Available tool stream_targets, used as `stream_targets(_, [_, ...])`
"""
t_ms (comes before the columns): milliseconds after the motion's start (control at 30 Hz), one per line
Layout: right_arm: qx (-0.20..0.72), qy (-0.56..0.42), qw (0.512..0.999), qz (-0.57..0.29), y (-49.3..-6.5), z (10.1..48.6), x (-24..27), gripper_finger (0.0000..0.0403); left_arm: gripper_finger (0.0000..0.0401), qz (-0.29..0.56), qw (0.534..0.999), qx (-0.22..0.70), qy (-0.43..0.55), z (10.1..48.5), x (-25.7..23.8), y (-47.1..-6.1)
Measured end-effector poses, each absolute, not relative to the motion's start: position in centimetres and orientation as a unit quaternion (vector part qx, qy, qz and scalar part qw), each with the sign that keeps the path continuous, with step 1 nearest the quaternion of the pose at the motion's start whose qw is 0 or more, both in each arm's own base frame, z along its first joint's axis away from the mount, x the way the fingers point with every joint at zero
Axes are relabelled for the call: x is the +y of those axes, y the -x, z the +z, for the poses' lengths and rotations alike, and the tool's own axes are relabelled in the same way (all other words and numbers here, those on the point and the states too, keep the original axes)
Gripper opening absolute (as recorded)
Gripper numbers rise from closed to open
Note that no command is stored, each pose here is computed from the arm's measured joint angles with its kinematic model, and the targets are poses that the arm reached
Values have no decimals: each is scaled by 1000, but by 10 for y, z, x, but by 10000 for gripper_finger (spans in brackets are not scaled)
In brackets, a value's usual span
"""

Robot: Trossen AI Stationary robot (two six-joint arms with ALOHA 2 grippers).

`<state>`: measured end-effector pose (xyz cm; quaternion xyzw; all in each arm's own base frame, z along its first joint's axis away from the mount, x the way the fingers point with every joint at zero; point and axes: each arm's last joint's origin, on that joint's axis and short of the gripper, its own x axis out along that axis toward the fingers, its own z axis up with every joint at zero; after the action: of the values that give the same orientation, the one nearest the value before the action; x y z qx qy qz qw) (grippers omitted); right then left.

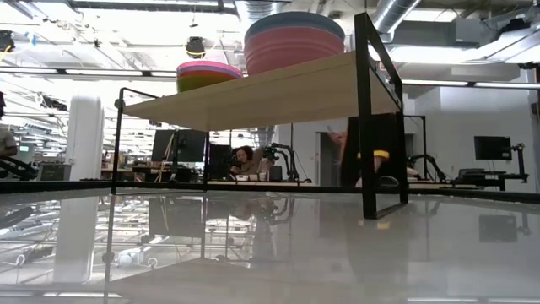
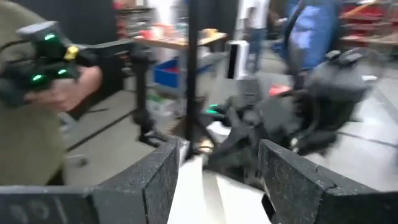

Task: Place and stack bowls onto a shelf
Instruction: Stack the large white bowl on the top of the large blue bowl on the shelf

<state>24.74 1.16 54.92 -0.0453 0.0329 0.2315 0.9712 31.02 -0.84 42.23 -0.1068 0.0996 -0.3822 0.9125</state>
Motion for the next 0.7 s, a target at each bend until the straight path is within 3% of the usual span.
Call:
stream_targets(167, [32, 49, 985, 163, -206, 561, 8, 245, 0, -235, 959, 147, 56, 412, 7, -306])
stream_targets(333, [65, 46, 988, 129, -186, 558, 6, 245, 0, -147, 972, 179, -29, 432, 7, -296])
stream_targets(700, [113, 40, 984, 128, -191, 548, 6, 244, 0, -99, 903, 365, -206, 412, -15, -326])
